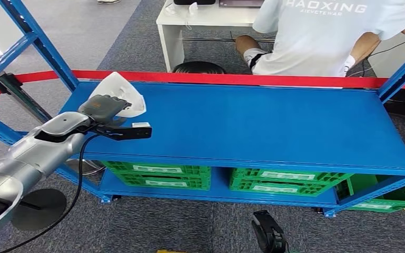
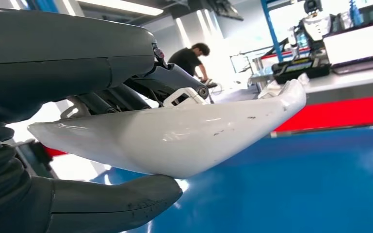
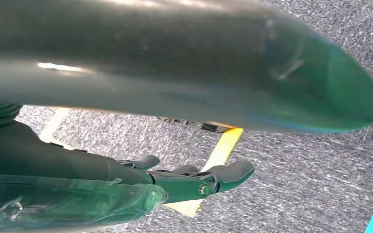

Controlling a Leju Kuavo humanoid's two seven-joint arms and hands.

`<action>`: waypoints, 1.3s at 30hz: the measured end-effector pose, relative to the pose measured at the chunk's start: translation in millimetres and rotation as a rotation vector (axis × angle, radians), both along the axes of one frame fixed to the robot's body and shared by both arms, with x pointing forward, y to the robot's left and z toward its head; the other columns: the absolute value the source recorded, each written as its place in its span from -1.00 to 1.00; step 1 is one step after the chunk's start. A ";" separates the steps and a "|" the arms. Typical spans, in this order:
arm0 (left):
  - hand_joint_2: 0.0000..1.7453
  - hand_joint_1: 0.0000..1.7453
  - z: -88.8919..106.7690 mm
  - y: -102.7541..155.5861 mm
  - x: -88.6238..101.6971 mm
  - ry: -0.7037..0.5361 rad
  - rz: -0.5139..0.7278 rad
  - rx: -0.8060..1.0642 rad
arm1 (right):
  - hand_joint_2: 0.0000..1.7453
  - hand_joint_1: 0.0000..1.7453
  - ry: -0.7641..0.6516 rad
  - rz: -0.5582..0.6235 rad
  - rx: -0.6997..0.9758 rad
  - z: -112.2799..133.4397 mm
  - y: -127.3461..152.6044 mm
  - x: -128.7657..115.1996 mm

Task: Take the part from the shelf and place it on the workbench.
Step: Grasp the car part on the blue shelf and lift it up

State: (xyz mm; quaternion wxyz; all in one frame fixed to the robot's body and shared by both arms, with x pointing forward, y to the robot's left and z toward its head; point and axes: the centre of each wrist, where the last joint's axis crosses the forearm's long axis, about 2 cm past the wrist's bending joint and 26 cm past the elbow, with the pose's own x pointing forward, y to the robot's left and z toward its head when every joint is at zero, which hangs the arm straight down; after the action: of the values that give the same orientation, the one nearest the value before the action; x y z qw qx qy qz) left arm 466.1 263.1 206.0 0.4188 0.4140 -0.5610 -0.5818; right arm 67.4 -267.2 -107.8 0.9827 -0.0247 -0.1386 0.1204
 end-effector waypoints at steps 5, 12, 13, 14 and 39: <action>1.00 1.00 17.9 -11.4 6.5 -0.023 -0.028 0.013 | -1.00 -1.00 0.001 0.004 0.001 0.1 0.2 0.7; 1.00 1.00 35.1 -22.9 11.6 -0.047 -0.055 0.018 | -1.00 -1.00 -0.003 0.007 0.005 0.5 0.8 2.8; 1.00 1.00 36.8 -24.2 12.0 -0.048 -0.058 0.019 | -1.00 -1.00 -0.003 0.007 0.006 0.5 0.9 3.1; 1.00 1.00 38.3 -25.2 12.4 -0.048 -0.061 0.020 | -1.00 -1.00 -0.004 0.008 0.007 0.6 1.1 3.5; 1.00 1.00 44.8 -31.7 13.6 -0.042 -0.047 0.001 | -1.00 -1.00 -0.007 0.014 0.006 0.7 1.5 4.2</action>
State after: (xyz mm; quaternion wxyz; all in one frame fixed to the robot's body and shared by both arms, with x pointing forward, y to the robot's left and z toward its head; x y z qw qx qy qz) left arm 479.8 231.4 250.8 0.3928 0.4131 -0.5789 -0.5830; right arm 71.5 -265.8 -107.0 0.9814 -0.0211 -0.1426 0.1266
